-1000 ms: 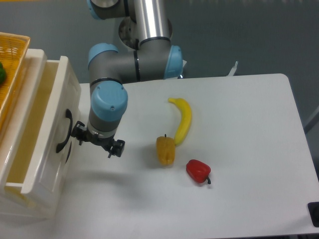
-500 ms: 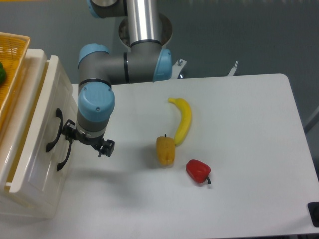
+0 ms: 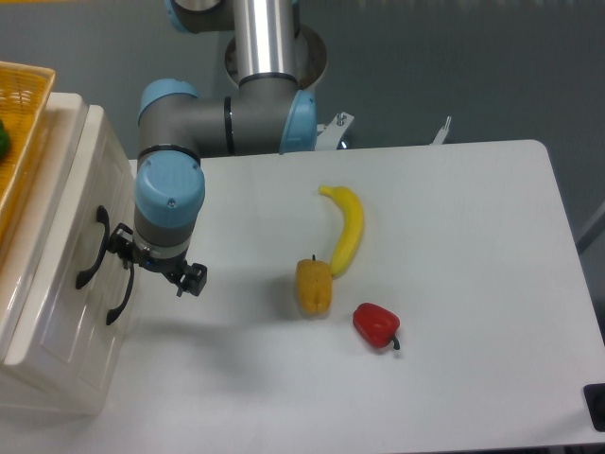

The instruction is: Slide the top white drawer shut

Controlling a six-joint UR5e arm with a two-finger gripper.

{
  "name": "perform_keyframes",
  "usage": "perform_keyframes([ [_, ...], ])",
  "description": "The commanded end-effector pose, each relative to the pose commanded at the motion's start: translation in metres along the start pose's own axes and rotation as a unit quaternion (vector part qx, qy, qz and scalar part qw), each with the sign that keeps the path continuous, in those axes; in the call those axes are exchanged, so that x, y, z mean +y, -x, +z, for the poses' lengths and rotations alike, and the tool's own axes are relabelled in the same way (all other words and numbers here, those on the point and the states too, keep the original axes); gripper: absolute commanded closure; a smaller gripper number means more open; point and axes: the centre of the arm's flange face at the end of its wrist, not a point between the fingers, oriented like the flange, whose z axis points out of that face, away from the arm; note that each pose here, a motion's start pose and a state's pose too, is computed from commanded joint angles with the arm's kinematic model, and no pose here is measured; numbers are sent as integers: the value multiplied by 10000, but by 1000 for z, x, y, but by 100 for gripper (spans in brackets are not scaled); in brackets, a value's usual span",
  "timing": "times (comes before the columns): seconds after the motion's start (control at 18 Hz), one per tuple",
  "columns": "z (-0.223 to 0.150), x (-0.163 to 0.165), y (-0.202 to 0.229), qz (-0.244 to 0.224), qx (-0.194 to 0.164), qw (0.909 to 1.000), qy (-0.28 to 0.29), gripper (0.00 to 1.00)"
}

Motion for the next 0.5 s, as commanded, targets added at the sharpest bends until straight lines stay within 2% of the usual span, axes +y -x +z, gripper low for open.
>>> perform_keyframes([
  [0.22,-5,2,11,-44,-23,10000,-35,0],
  [0.5,-35,21,70,-356,-131,9990,-248,0],
])
